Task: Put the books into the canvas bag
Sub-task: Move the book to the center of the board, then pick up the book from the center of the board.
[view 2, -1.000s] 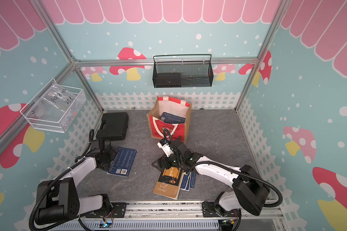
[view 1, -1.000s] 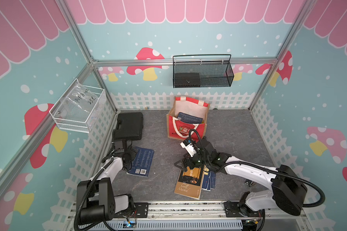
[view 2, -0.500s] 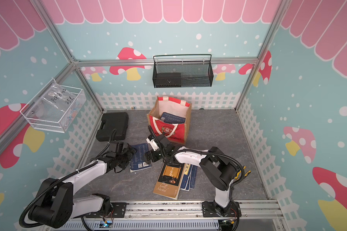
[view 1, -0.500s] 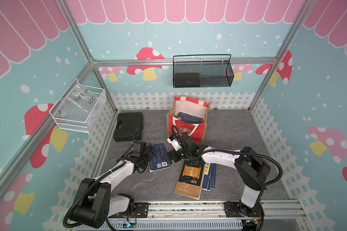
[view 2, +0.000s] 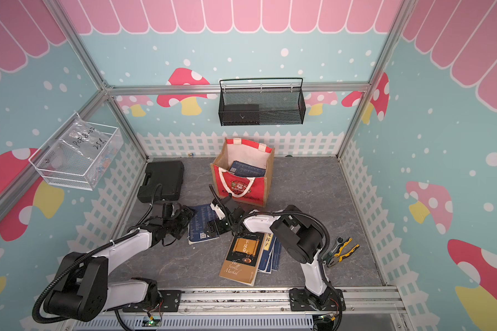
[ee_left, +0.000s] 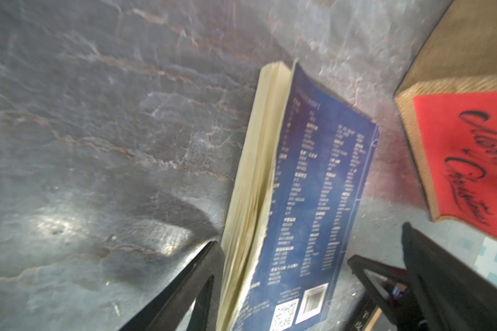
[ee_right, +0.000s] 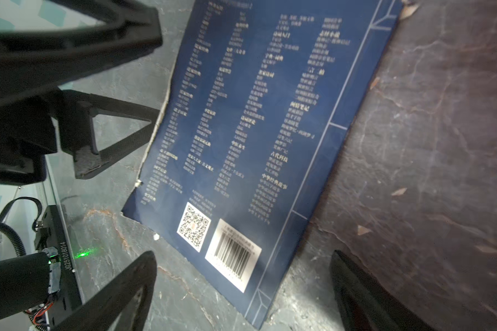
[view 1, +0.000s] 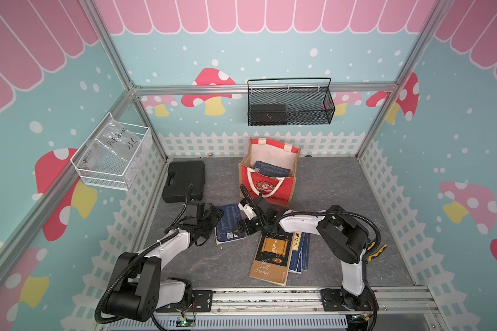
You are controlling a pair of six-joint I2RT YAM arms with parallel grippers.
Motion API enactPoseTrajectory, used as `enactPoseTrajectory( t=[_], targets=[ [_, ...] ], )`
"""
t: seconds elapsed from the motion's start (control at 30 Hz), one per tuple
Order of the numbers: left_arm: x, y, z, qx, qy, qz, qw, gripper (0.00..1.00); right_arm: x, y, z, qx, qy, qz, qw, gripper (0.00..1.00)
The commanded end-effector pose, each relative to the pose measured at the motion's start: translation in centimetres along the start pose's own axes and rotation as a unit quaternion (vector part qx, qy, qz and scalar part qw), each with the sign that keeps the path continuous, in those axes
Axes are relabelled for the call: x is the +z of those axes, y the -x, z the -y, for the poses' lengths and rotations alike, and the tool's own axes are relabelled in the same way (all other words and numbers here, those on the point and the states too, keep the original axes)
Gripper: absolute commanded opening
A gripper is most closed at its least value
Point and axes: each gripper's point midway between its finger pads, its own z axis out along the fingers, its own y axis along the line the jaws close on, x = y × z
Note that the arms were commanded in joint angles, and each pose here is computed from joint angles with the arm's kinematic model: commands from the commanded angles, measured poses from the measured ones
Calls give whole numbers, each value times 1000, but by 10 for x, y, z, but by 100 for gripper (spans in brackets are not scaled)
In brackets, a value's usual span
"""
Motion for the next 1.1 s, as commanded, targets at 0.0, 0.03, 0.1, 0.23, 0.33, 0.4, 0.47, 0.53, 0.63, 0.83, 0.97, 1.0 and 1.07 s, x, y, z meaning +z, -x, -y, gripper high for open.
enactPoseTrajectory(
  t=[0.0,0.03,0.1,0.23,0.33,0.4,0.47,0.53,0.63,0.83,0.97,1.0,1.07],
  targets=[
    [5,-10,-3,32,-11,-32,999,96,6,4,2,6,3,-5,1000,96],
    [6,-13,-5,36,-12,-41,998,95,8,5,2,5,3,-5,1000,96],
    [8,-20,-3,45,-29,-56,997,90,9,6,2,1,5,-5,1000,96],
    [7,-28,-7,59,-38,-69,995,80,9,8,3,-4,8,-4,1000,96],
    [4,-29,-12,76,-36,-65,994,69,9,8,6,-6,12,-4,1000,96],
    [2,-30,-15,85,-35,-62,994,61,8,9,3,-13,26,-1,1000,96],
    [-2,-29,-15,89,-44,-57,993,54,7,11,-1,-23,44,2,999,95],
    [-5,-27,-13,93,-55,-49,993,47,6,11,0,-26,44,2,999,95],
    [-13,-23,-4,100,-84,-30,991,41,5,11,2,-27,49,2,998,95],
    [-22,-25,24,120,-149,-37,981,44,2,11,0,-30,66,6,997,94],
    [-19,-28,32,122,-167,-56,977,46,2,12,1,-30,69,8,997,94],
    [-17,-29,32,122,-168,-60,976,46,2,12,1,-29,69,8,997,94],
    [-15,-29,31,121,-166,-61,977,46,0,14,1,-29,71,11,997,93]
  ],
)
